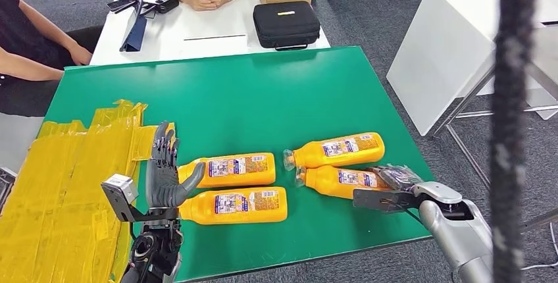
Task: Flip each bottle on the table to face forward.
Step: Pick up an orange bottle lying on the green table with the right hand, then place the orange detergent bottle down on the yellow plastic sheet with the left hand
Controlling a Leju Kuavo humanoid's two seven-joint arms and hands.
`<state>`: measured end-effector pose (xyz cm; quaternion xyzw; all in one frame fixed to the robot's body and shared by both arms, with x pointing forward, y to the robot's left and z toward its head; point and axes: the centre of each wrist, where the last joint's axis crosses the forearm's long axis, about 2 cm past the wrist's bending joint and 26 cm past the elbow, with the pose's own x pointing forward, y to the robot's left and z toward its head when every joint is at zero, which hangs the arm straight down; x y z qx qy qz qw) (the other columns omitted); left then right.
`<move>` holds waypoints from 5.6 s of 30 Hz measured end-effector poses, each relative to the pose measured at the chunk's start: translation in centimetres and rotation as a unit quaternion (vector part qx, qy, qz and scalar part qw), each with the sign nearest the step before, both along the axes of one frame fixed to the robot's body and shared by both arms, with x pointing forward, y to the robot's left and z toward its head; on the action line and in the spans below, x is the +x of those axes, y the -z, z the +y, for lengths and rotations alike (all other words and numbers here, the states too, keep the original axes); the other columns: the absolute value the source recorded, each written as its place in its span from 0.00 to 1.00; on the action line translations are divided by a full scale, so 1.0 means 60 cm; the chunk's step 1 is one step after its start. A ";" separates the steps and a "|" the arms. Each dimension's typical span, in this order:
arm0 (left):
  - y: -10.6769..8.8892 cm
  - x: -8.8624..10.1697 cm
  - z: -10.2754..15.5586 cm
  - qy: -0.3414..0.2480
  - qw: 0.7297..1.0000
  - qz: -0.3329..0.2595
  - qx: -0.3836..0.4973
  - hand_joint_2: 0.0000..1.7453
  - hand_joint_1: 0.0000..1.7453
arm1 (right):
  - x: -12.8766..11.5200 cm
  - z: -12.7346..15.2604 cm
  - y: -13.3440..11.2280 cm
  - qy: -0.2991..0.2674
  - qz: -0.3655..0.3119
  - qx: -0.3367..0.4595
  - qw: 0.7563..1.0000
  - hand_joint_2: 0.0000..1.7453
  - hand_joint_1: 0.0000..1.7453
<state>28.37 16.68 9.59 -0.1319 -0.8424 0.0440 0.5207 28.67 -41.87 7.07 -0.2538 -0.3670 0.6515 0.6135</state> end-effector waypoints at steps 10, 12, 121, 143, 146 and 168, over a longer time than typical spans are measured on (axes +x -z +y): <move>0.003 -0.001 0.001 0.000 1.000 0.002 0.000 1.00 0.00 | -0.014 0.004 0.002 -0.009 -0.014 0.039 0.999 1.00 1.00; 0.003 -0.002 0.001 0.001 1.000 0.002 0.000 1.00 0.00 | -0.026 0.008 0.004 -0.034 -0.022 0.093 0.995 1.00 1.00; 0.047 -0.064 0.044 0.042 0.974 0.058 -0.216 1.00 0.06 | 0.038 0.638 -0.057 -0.219 -0.078 0.393 0.890 1.00 1.00; 0.041 -0.058 0.046 0.048 0.975 0.030 -0.214 1.00 1.00 | 0.037 0.635 -0.055 -0.215 -0.090 0.393 0.890 0.00 0.00; 0.039 -0.056 0.049 0.048 0.976 0.027 -0.209 1.00 1.00 | 0.037 0.632 -0.054 -0.210 -0.090 0.401 0.887 0.00 0.00; -0.053 -0.032 0.204 -0.275 0.952 -0.102 0.089 1.00 1.00 | 0.039 0.504 -0.052 -0.135 -0.156 0.498 0.842 0.75 0.00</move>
